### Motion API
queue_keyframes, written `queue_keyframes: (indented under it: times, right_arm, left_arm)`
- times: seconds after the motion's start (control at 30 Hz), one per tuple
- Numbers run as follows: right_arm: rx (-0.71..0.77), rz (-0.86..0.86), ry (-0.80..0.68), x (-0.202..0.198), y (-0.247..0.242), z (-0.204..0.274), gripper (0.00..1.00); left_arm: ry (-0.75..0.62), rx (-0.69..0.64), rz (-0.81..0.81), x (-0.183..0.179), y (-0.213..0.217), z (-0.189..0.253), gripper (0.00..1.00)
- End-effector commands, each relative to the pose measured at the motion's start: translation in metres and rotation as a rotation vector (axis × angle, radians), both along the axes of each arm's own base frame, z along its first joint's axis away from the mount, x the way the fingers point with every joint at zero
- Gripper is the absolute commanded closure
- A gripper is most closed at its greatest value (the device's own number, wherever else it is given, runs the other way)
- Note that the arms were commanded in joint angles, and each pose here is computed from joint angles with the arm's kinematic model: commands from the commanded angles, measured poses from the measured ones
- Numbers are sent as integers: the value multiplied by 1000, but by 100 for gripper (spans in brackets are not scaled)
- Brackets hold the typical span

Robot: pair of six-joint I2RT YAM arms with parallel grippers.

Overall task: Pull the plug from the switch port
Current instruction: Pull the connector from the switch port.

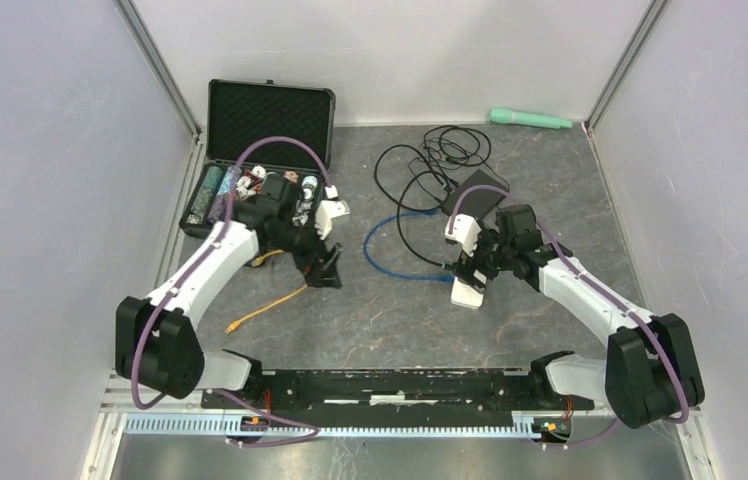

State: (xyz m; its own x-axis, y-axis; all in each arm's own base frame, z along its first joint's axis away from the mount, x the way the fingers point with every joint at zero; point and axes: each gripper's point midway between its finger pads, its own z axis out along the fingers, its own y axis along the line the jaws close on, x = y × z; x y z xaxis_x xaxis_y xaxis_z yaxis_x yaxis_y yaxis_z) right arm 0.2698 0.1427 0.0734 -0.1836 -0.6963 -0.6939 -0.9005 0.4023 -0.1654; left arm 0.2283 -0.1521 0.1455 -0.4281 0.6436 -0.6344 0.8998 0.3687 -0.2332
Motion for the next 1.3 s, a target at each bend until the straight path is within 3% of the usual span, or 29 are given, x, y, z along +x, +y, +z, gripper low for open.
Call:
queue_keyframes:
  times: [0.0,0.37,0.53,0.87,1.07,1.27]
  right_arm:
    - [-59,-153,-108,33,-19,24,11]
    - [-150,64,-27,-2,-25,-1,7]
    - [-145,148,18,-19,-23,-3,4]
    - [-8,38,-52,8,-4,14,2]
    - [62,49,-95,41,34,33,13]
    - [87,65,-74,50,65,17,24]
  left_arm:
    - [63,-331,161,27,-86,20,0]
    - [409,-469,273,10,-190,-31,0]
    - [519,-538,318,-7,-209,-42,0]
    - [504,-633,382,-21,-216,-42,0]
    - [415,-639,430,-12,-194,-39,0]
    - [348,-628,442,-3,-165,-40,1]
